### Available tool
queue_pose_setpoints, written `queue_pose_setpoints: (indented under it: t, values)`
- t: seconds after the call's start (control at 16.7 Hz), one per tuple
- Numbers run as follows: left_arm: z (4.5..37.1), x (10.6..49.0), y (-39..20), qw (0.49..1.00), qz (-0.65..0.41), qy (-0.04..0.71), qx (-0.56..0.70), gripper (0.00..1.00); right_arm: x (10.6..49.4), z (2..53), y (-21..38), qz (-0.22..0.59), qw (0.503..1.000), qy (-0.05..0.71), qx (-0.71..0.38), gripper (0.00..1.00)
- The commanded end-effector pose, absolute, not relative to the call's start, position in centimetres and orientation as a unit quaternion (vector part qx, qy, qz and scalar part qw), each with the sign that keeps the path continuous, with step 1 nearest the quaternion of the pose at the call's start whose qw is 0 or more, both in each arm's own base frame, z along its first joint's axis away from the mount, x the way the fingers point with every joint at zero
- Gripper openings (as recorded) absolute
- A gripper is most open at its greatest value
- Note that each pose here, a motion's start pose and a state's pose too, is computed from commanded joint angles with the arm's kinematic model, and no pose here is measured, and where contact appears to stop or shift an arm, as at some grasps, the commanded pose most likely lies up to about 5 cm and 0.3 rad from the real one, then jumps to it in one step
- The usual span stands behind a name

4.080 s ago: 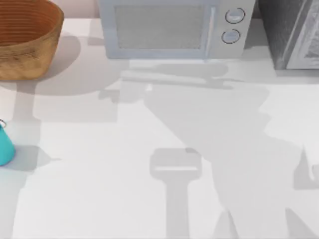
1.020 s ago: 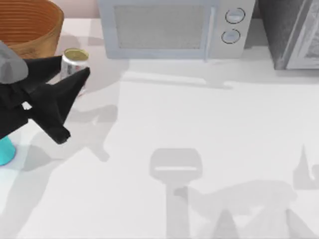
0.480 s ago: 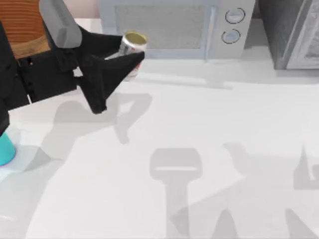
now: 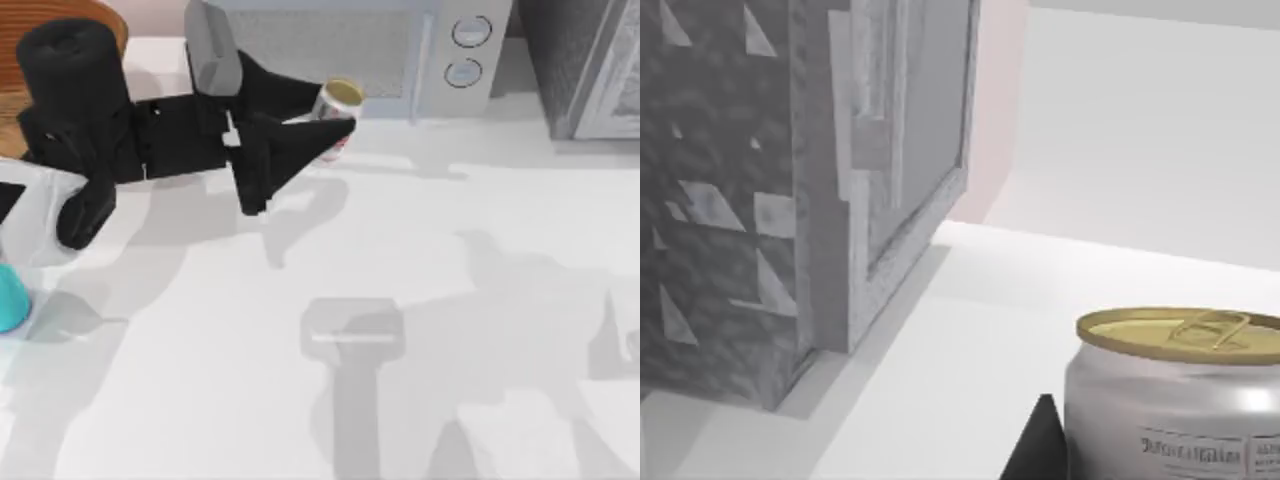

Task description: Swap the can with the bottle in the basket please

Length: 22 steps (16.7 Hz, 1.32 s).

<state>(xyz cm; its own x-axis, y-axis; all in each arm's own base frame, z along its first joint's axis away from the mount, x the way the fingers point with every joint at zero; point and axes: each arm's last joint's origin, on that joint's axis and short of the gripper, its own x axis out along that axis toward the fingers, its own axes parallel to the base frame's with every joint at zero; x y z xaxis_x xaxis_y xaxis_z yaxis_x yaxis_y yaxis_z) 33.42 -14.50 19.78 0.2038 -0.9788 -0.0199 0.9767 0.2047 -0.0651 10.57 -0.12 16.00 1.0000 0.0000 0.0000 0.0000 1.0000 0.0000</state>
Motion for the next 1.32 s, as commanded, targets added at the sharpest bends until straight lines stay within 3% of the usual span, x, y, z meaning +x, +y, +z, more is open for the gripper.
queue_pose_setpoints:
  t: [0.96, 1.32]
  values:
    - [2.6, 40.9, -18.3, 0.693, -0.721, 0.006, -0.004, 0.0, 10.6, 16.0, -0.1, 0.0, 1.0, 0.0, 0.0, 1.0]
    - [1.8, 41.3, -17.9, 0.7, -0.714, 0.0, 0.0, 0.0, 10.6, 16.0, -0.1, 0.0, 1.0, 0.0, 0.0, 1.0]
